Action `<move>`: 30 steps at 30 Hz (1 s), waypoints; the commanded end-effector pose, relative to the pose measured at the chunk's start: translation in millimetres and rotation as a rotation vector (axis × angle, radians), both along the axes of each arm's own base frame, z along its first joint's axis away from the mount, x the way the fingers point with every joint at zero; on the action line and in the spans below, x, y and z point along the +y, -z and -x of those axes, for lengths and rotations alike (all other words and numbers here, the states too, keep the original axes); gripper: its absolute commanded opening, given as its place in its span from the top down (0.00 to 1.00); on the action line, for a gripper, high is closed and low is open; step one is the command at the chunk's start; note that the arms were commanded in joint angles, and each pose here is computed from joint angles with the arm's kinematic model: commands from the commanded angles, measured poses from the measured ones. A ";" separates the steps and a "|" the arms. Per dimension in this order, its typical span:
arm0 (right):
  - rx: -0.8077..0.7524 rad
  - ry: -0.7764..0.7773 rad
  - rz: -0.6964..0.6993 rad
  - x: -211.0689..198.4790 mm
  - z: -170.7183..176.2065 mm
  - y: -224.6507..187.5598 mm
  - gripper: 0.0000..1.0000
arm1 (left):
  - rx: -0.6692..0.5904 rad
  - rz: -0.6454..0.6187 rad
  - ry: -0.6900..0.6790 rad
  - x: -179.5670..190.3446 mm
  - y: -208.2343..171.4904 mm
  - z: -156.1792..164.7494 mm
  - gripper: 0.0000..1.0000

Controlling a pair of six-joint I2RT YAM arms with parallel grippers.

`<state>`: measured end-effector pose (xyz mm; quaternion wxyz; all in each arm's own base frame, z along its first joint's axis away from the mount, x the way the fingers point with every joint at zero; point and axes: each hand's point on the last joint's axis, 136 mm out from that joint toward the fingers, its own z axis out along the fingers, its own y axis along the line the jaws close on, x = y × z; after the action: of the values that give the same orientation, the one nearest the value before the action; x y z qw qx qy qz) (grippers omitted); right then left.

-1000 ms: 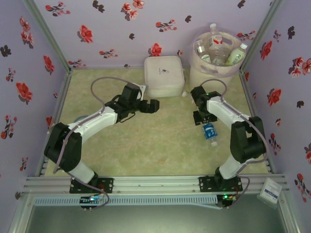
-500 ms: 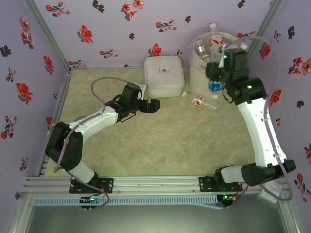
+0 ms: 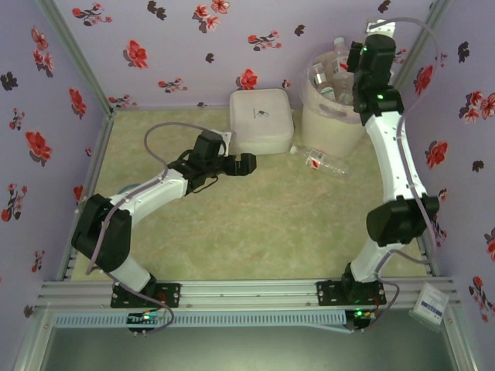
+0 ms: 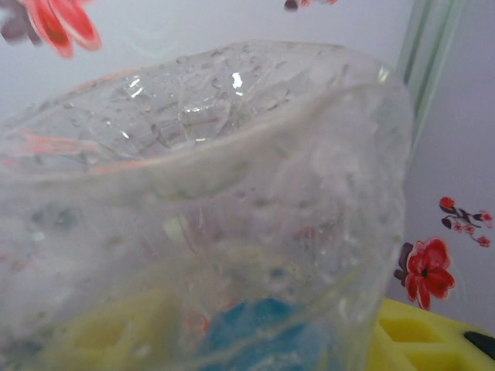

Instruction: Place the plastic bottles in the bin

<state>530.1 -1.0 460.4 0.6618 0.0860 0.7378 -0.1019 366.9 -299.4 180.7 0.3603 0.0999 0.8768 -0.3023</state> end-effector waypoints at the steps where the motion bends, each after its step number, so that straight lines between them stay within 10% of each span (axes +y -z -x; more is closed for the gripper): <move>1: -0.062 0.029 0.064 -7.8 -11.2 -13.9 0.56 | -0.048 0.059 -0.005 0.7 -27.3 -1.2 0.00; 19: 0.227 0.020 0.033 -1.7 -48.7 110.3 0.43 | -0.046 0.042 0.002 3.2 -22.7 2.4 0.00; 30: 0.434 0.017 -0.245 -35.3 -58.2 151.3 0.19 | -0.053 0.018 -0.022 14.2 -23.8 3.7 0.00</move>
<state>604.4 -28.7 334.2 0.5381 0.1126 0.8324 -0.0694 362.7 -293.2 205.1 0.3816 0.0968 0.8642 -0.3132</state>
